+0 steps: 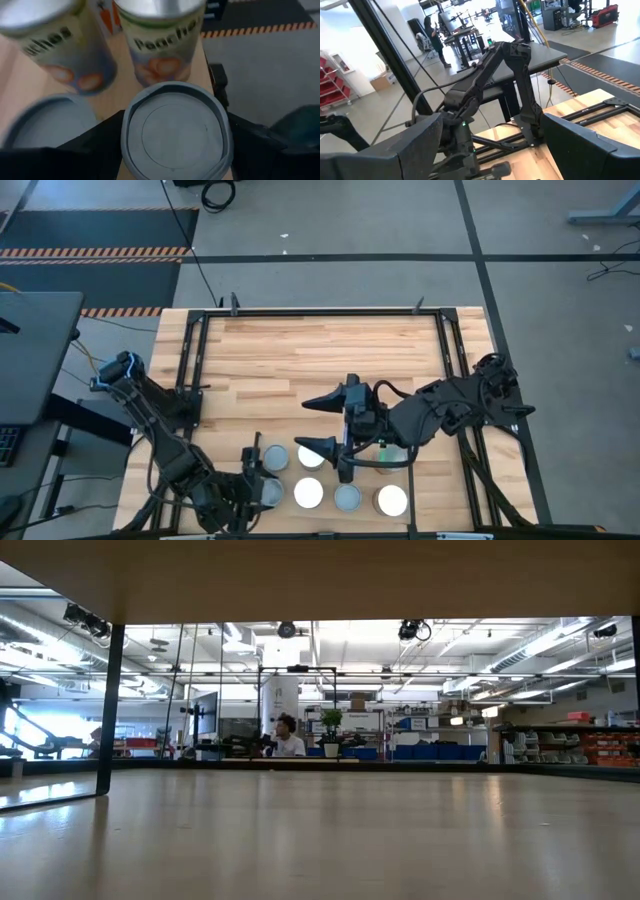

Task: Pick and place cans onto a shelf
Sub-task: Put the canned oranges on the shelf

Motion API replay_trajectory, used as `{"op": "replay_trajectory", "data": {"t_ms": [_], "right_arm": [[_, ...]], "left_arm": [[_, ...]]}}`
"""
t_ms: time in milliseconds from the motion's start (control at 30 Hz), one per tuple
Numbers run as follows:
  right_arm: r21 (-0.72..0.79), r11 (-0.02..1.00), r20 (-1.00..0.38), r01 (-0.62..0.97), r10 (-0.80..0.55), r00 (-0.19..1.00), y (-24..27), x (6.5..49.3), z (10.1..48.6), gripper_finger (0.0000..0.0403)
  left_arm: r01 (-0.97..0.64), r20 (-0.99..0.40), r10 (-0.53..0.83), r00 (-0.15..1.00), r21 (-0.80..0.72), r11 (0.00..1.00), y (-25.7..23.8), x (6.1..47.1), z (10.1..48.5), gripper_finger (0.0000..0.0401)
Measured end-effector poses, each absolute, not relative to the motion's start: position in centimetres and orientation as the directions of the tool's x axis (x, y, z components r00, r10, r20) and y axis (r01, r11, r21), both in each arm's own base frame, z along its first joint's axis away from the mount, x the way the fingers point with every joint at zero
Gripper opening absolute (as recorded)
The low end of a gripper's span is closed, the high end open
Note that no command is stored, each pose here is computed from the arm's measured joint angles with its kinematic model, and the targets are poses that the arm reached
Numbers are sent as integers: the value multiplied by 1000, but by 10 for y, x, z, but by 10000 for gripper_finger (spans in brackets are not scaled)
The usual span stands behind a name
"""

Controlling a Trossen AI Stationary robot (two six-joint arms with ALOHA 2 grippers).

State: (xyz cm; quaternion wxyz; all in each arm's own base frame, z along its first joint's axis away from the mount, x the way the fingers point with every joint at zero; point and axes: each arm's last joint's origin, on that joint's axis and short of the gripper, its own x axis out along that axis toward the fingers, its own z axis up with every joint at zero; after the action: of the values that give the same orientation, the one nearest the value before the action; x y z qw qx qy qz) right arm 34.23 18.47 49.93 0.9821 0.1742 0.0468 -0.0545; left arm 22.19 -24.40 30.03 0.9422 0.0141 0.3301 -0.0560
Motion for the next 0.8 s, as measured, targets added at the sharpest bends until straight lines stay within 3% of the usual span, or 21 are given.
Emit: {"op": "replay_trajectory", "data": {"t_ms": [533, 800], "right_arm": [[422, 904, -114, 74, -28, 993, 199, 335, 499, 346], [411, 908, -131, 86, -34, 991, 199, 334, 497, 346]], "left_arm": [[72, -625, -94, 775, -60, 996, -243, 229, 297, 294], [70, -637, -96, 765, -66, 995, -248, 232, 290, 344]]}}
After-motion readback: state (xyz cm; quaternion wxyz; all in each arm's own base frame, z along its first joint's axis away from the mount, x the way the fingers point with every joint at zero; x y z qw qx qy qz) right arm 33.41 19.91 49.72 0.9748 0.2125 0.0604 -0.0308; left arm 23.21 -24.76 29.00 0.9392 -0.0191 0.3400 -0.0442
